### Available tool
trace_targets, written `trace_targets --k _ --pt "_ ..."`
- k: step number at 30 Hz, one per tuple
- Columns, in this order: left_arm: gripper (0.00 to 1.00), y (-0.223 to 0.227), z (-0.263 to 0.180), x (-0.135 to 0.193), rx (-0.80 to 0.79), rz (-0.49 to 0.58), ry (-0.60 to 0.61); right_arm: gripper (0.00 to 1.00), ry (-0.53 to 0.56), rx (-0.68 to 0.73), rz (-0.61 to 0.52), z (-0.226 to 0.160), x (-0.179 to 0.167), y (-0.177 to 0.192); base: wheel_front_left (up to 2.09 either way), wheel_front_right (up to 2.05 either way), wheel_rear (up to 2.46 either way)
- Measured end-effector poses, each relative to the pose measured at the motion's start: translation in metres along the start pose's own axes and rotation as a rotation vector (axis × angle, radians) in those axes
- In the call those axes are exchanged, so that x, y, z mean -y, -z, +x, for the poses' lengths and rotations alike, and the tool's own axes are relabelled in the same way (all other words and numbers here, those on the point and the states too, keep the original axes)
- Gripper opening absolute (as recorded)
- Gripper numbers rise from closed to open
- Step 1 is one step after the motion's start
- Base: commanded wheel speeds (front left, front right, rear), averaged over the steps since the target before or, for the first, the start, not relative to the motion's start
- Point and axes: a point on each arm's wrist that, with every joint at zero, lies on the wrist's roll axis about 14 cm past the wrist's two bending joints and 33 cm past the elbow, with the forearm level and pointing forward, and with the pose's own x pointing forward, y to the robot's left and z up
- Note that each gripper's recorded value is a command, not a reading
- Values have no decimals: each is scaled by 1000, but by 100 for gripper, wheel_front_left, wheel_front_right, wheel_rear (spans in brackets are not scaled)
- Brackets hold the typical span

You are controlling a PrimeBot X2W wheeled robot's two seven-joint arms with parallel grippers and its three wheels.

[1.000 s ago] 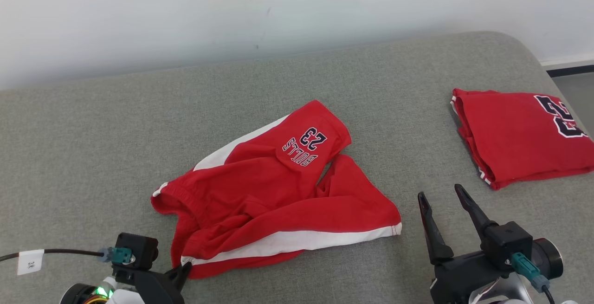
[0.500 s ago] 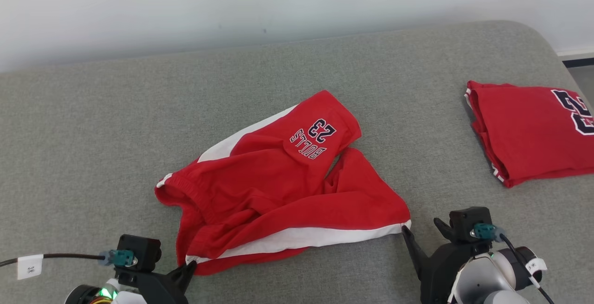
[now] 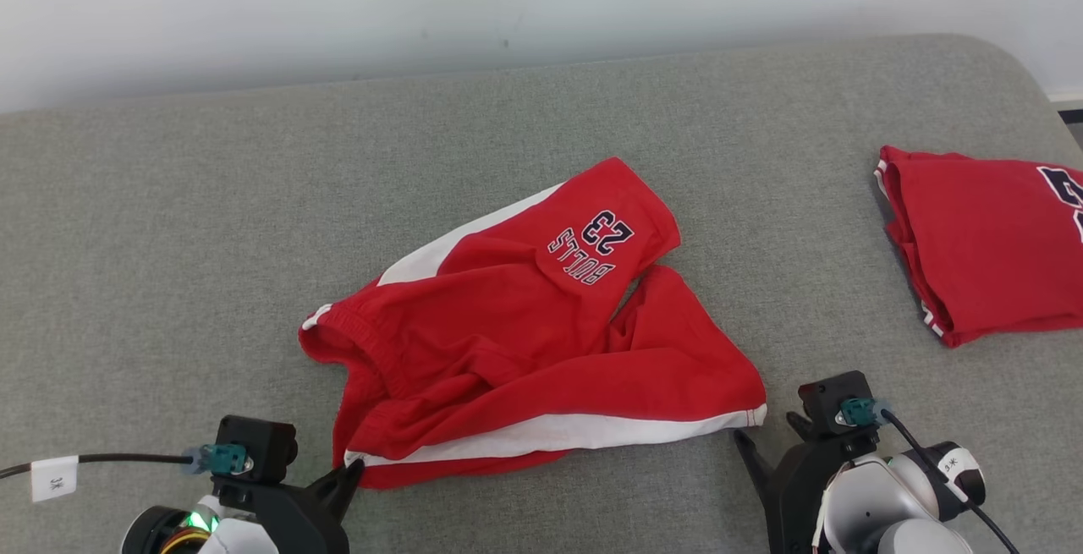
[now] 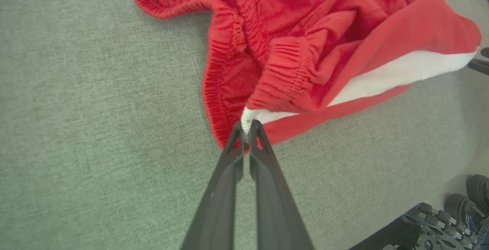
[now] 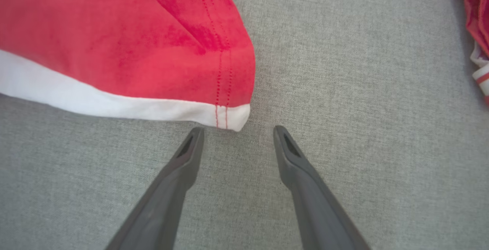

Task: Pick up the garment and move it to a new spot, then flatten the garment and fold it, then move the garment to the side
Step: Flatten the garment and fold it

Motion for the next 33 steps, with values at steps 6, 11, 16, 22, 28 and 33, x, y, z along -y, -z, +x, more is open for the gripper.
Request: trace_targets --k 6,11,16,22,28,33 --pt "0 -2 1 -1 4 -3 -1 85 0 24 -16 6 3 -7 0 0 0" --pt "0 -2 1 -1 5 -4 0 31 -29 10 -20 11 -5 -4 0 0 0" --pt "0 -4 -1 -1 15 -9 1 0 -39 14 -17 12 -8 -5 0 0 0" --pt "0 -34 -7 3 160 -32 18 0 -45 126 17 3 -7 -29 0 0 0" --pt "0 -108 -35 14 484 -140 115 0 -39 337 83 -20 4 -78 0 0 0" --pt "0 -170 -76 17 754 -166 182 0 0 537 101 -52 25 -128 0 0 0"
